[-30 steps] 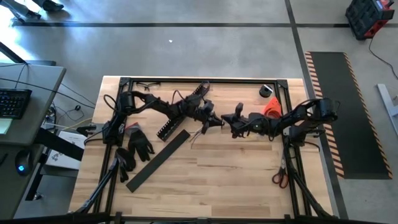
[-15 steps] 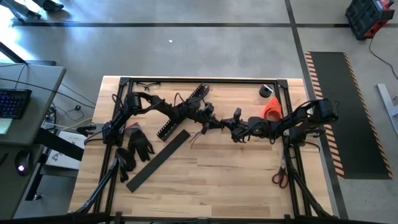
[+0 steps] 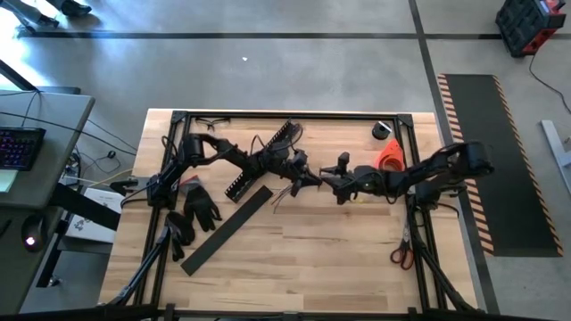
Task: Ziptie cables
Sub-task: Wrap the cables together using the black zip tie
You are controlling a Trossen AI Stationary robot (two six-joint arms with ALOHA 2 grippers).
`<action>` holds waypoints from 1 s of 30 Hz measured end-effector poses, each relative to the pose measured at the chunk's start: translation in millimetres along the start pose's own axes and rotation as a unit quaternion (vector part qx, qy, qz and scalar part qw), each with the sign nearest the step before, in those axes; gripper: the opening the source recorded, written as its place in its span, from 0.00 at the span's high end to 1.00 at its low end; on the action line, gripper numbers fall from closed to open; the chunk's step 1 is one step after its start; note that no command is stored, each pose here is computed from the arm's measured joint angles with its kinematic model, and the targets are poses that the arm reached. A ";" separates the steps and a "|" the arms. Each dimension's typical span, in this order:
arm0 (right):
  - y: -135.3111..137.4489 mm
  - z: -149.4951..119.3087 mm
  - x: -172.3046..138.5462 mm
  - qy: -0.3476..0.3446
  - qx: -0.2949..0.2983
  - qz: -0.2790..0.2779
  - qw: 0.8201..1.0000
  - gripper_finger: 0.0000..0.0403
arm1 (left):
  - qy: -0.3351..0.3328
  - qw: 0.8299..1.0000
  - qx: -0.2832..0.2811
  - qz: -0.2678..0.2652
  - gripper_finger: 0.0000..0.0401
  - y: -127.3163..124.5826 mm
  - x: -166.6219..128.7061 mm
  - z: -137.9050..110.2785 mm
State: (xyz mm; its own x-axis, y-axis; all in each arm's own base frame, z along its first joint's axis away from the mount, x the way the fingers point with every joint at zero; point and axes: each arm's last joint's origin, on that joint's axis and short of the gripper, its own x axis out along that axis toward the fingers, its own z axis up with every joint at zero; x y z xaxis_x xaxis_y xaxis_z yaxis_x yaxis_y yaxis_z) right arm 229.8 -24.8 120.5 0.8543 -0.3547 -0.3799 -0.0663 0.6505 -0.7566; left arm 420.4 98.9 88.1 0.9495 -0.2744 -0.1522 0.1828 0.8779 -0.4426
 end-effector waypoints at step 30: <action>18.7 26.8 -14.9 0.174 0.508 0.031 0.843 0.46 | -0.045 0.991 0.100 0.073 1.00 2.1 35.1 -33.8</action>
State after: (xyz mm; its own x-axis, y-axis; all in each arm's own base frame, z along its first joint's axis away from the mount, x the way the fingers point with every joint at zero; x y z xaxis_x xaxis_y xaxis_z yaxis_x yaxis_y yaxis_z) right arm 229.7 10.7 126.2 0.6509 -0.3598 -0.6684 0.5220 0.8515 0.0499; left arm 445.5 77.9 52.0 0.9868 -0.1107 -0.1186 0.0802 0.9683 -0.2366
